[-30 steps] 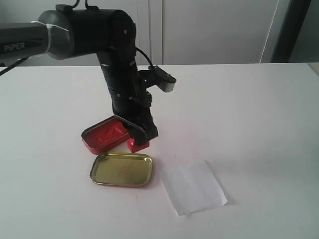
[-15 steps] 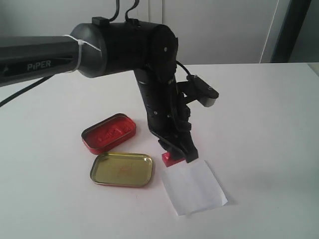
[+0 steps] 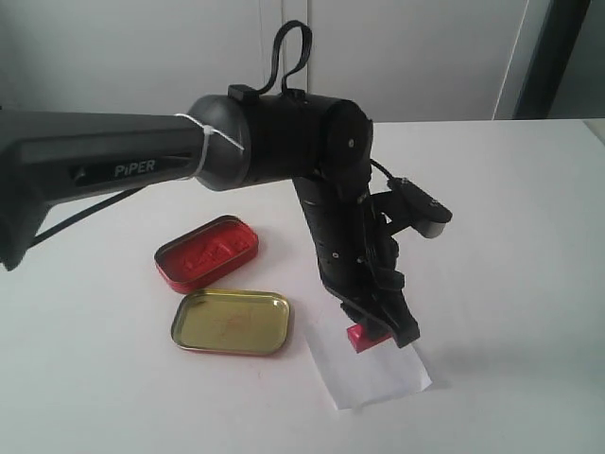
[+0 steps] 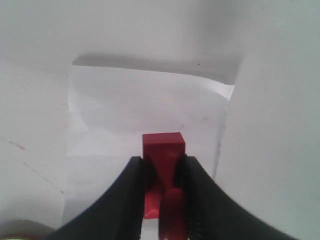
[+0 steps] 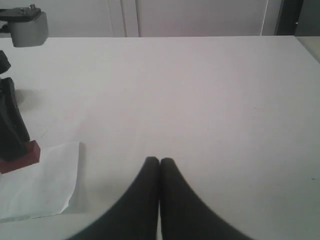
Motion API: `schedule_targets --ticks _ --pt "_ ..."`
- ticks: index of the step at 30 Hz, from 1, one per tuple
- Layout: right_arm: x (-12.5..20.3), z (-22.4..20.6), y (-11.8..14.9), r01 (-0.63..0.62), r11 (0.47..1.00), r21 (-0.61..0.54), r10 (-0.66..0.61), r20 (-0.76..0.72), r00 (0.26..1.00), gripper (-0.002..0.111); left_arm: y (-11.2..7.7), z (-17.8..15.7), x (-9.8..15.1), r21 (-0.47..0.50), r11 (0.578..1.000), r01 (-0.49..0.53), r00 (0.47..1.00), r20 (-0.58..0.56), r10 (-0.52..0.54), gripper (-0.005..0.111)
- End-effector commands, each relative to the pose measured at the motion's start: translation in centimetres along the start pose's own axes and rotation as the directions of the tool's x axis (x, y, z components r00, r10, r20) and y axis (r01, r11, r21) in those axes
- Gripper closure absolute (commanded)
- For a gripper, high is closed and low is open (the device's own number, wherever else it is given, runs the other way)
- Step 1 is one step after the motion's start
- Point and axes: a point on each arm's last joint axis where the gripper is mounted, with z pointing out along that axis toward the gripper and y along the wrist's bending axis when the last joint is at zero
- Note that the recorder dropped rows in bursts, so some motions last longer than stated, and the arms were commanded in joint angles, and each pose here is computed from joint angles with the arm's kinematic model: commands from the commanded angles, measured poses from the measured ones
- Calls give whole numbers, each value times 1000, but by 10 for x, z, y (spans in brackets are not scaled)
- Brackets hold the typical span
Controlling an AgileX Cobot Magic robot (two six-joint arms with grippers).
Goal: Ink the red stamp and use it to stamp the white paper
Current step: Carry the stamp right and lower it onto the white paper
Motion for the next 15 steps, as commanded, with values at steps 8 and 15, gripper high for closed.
schedule_targets --ticks 8,15 --pt "0 0 0 -1 1000 4 1 14 1000 108 0 18 2 25 1000 12 999 -45 -11 107" --pt "0 0 0 -1 1000 4 1 14 1000 108 4 24 2 -10 1000 -6 999 -49 5 107"
